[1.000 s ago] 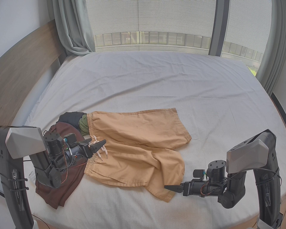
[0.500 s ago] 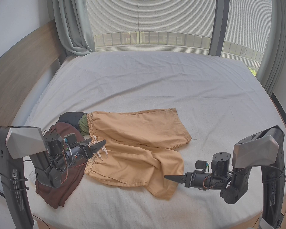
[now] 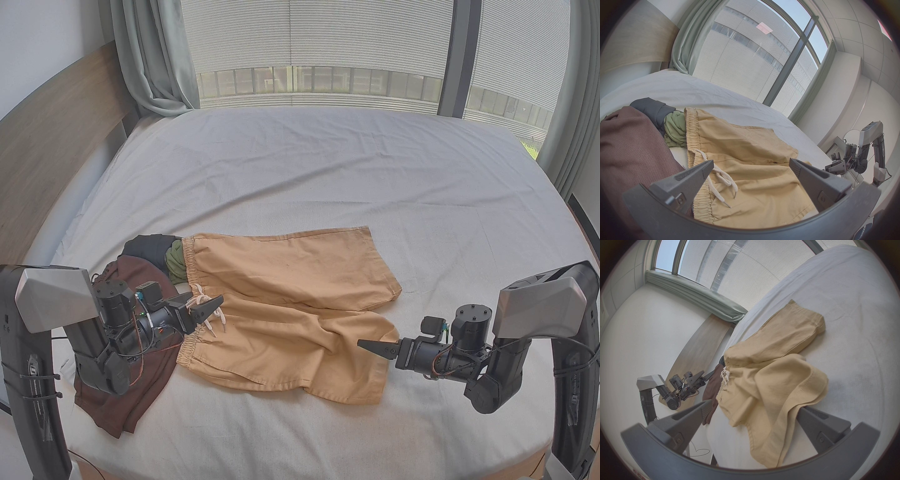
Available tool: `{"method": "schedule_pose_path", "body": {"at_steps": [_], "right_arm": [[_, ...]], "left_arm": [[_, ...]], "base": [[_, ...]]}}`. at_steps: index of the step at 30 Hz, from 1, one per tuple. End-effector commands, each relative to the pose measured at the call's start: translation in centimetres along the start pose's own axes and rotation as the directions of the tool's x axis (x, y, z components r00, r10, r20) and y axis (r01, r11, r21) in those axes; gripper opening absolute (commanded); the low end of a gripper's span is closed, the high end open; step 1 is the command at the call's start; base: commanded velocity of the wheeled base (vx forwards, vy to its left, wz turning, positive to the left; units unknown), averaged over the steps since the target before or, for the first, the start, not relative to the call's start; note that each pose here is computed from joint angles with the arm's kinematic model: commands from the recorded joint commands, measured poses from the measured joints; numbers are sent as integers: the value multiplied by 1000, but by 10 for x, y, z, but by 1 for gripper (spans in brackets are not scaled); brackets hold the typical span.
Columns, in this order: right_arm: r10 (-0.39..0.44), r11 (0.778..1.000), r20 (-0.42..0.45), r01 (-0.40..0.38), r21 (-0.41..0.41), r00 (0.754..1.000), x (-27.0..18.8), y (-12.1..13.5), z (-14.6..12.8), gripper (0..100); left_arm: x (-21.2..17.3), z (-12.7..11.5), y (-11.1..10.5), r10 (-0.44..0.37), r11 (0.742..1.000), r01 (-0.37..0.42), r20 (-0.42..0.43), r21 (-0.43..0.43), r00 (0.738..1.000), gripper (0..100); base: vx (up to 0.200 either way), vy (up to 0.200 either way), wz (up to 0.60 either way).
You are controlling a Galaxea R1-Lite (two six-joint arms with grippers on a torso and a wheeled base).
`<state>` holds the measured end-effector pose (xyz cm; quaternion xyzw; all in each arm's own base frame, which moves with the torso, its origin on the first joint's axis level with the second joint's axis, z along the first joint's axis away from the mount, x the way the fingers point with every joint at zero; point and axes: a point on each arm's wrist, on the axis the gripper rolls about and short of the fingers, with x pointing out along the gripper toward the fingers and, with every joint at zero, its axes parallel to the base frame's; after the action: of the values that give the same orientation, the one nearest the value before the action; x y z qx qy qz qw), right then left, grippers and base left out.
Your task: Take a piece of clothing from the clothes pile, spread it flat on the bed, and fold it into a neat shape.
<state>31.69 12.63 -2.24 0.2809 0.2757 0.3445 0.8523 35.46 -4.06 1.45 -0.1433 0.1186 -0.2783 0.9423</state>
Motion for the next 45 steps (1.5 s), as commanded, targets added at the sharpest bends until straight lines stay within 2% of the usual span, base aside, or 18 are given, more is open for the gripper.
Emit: {"method": "schedule_pose_path", "body": {"at_steps": [1, 11, 17, 22, 27, 29, 33, 37, 38, 45], "right_arm": [[-11, 1000, 29, 11, -5, 1000, 0, -4, 6, 100], [37, 998, 97, -32, -54, 995, -6, 16, 29, 100], [-1, 1000, 5, 1, -25, 1000, -9, 10, 2, 100], [-50, 997, -78, 45, -65, 996, -7, -8, -23, 100], [-32, 997, -125, 23, -74, 992, -12, -6, -31, 100], [-32, 997, -115, 24, -76, 993, -11, -7, -29, 100], [-38, 996, -23, 36, -80, 999, -5, -20, -6, 100], [-40, 996, 22, 42, -77, 999, -3, -26, 5, 100], [-40, 998, 55, 43, -52, 998, -1, -31, 14, 100], [-54, 998, 118, 58, -38, 992, 10, -35, 24, 100]], "left_arm": [[0, 0, 0, 0, 1000, 0, 1, 0, 1000, 100], [0, -1, 0, 1, 1000, -1, -1, -1, 1000, 100], [1, -2, 0, 0, 1000, 0, -6, -3, 1000, 100], [1, -4, 1, 1, 1000, -1, -10, -5, 1000, 100], [1, -5, 1, 0, 1000, -1, -13, -7, 1000, 100], [1, -6, 1, 1, 1000, -1, -15, -8, 1000, 100], [2, -6, 2, 1, 1000, -2, -17, -7, 1000, 100], [2, -7, 2, 2, 1000, -2, -18, -8, 1000, 100], [2, -9, 2, 1, 1000, -2, -22, -10, 1000, 100], [2, -9, 2, 3, 1000, -3, -23, -11, 1000, 100]], "base": [[0, 0, 0], [0, 0, 0], [0, 0, 0], [0, 0, 0], [0, 0, 0], [0, 0, 0], [0, 0, 0], [0, 0, 0], [0, 0, 0], [0, 0, 0]]}}
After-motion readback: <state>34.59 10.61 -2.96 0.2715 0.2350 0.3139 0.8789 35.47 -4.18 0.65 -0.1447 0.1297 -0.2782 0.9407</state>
